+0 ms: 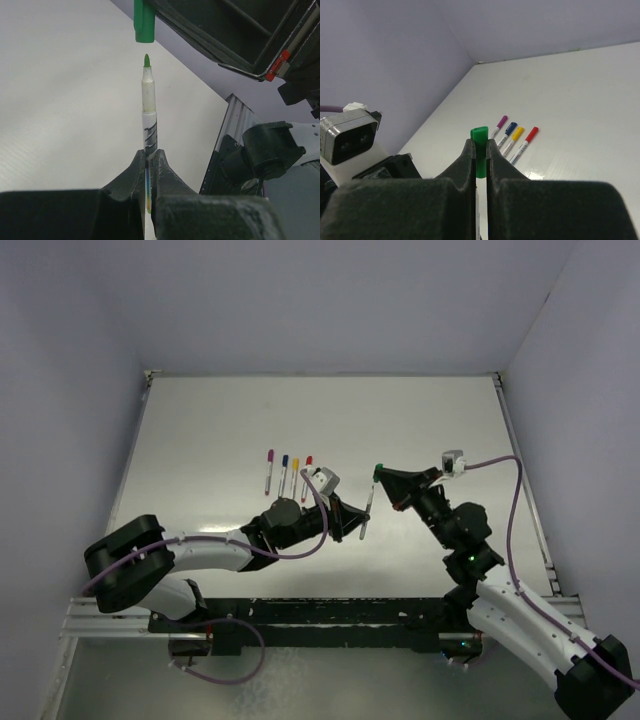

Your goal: Insert the pens into the pen caps

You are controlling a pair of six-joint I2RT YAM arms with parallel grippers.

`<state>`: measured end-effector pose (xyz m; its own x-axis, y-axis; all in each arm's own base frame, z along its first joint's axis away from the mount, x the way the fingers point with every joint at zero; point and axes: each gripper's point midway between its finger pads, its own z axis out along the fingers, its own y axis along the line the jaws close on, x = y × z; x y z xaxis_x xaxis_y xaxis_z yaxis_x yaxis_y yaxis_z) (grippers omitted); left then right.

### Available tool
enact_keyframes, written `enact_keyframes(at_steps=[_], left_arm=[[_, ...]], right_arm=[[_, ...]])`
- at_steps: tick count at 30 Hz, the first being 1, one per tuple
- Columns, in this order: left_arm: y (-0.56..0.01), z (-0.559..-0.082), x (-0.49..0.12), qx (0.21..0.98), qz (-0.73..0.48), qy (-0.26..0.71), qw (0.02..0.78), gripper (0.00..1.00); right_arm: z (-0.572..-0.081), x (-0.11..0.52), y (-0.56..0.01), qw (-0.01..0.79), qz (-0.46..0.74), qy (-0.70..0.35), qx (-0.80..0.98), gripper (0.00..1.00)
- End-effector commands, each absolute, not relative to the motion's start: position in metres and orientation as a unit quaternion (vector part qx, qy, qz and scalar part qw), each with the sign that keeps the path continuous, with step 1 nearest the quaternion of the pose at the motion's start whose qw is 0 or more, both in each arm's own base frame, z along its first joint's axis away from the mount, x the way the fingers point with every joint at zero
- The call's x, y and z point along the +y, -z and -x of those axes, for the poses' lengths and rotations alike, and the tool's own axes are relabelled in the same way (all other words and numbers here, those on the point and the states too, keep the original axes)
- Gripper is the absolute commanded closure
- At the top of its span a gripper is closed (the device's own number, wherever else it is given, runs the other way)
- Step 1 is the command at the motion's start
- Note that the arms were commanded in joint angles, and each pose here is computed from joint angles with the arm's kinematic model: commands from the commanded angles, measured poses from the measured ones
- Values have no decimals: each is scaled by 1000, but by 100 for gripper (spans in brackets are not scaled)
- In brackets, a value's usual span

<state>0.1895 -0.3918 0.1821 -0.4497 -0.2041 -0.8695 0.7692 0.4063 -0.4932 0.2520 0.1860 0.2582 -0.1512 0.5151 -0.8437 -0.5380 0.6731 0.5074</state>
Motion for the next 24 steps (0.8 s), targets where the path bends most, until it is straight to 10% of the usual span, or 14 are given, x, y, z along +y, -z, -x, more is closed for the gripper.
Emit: enact_keyframes(at_steps=[1,24], left_arm=[[-207,-192,-397,657,-199,522,507,100],[-216,-197,-394,649,-176,528,518,100]], right_arm=[[-246,192,-275,659,17,-434,615,100],[-240,201,-254,627,26,-451,635,100]])
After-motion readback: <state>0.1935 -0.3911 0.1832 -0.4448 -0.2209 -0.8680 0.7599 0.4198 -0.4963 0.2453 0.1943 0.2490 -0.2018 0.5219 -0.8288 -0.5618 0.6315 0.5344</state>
